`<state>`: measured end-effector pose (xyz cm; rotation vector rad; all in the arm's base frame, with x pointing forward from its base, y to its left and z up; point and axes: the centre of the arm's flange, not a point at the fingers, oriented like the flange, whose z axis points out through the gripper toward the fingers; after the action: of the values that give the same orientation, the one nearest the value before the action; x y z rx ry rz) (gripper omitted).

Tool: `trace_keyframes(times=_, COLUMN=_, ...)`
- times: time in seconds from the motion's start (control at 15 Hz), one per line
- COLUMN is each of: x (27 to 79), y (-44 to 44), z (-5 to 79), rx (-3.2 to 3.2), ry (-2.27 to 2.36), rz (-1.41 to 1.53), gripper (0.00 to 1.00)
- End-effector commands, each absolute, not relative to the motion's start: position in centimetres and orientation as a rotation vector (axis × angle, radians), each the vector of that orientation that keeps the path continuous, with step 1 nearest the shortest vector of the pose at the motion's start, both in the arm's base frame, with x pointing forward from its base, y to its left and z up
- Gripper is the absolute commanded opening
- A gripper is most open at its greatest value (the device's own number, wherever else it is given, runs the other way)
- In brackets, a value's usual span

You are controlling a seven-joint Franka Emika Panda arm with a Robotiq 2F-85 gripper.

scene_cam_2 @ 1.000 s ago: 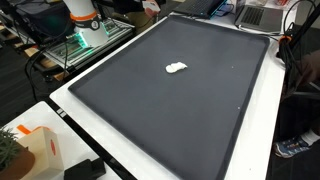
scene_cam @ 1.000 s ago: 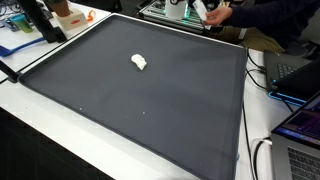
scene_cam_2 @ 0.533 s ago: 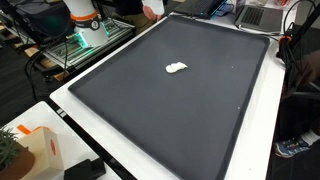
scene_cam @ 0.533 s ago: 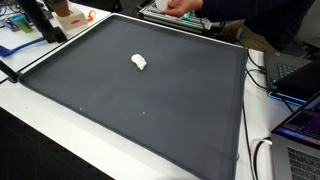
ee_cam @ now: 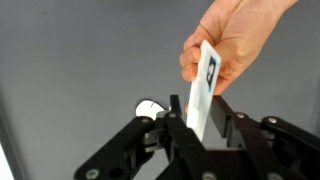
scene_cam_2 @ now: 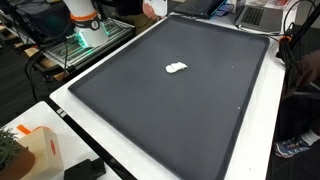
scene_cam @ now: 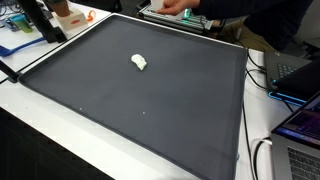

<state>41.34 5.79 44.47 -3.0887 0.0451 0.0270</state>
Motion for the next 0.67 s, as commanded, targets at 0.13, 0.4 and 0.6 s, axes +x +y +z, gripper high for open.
trace_keyframes(times=0.13, x=41.56, y=6.11, z=44.62, rx=-3.09, ry=0.065, rz=0.065, gripper=0.0)
trace_keyframes(times=0.4, x=41.65, y=5.95, z=44.66, rx=-3.088, ry=0.047, rz=0.027, gripper=0.04)
trace_keyframes(times=0.6, x=41.67, y=5.97, z=44.72, rx=-3.085, ry=0.049, rz=0.026, gripper=0.04)
